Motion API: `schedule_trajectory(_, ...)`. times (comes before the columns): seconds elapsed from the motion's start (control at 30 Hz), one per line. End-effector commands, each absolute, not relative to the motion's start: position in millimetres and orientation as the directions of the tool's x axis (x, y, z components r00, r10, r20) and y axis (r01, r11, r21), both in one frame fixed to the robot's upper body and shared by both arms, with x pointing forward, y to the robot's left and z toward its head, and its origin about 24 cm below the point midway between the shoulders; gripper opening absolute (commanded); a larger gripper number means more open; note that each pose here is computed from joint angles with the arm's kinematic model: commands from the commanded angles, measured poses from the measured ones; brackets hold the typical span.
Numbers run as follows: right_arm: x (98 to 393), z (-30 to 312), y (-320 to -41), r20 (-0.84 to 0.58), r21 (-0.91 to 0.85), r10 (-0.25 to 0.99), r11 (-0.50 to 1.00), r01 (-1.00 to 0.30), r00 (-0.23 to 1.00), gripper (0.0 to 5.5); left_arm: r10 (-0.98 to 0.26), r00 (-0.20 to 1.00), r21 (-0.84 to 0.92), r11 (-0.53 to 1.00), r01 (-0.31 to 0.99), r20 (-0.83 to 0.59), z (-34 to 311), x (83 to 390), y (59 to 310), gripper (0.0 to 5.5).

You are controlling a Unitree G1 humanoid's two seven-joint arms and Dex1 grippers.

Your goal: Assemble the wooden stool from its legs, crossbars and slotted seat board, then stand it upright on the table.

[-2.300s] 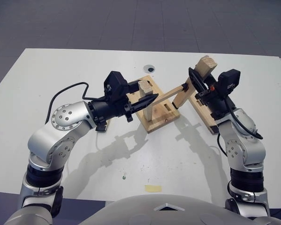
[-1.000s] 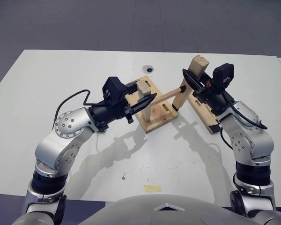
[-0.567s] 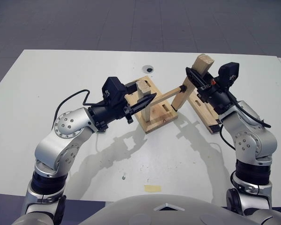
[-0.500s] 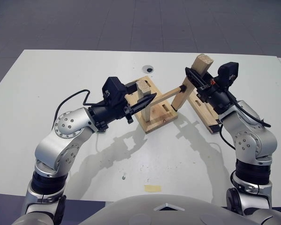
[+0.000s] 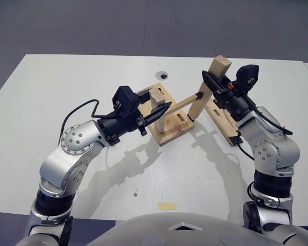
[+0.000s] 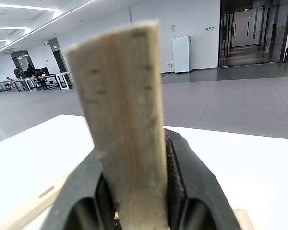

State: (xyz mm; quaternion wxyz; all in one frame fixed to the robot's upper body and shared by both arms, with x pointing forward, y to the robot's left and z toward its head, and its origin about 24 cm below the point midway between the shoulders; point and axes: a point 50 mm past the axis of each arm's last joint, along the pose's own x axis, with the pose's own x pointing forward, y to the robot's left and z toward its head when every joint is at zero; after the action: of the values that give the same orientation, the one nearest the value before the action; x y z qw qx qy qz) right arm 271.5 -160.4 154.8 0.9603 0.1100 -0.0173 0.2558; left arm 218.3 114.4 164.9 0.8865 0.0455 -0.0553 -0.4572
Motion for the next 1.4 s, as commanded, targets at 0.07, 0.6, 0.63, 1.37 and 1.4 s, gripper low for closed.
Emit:
schedule_trajectory(0.07,259,156,-122,0.146,0.215,0.672,0.695,-0.686,0.726,1.1,-0.796,0.592,0.033,0.593,0.804,-0.126,129,221,114,2.06)
schedule_trajectory(0.6,250,154,-121,0.197,0.266,0.725,0.608,-0.748,0.66,1.09,-0.785,0.611,0.036,0.61,0.791,-0.102,131,226,116,2.06)
schedule_trajectory(0.63,251,153,-122,0.186,0.255,0.727,0.614,-0.747,0.661,1.09,-0.781,0.616,0.038,0.616,0.787,-0.104,131,226,117,2.06)
schedule_trajectory(1.37,241,153,-105,0.124,0.076,0.836,0.529,-0.845,0.535,1.09,-0.773,0.617,0.092,0.61,0.787,-0.149,123,228,116,2.06)
schedule_trajectory(1.4,241,154,-104,0.124,0.058,0.836,0.532,-0.845,0.535,1.09,-0.773,0.617,0.093,0.61,0.787,-0.147,123,229,115,2.06)
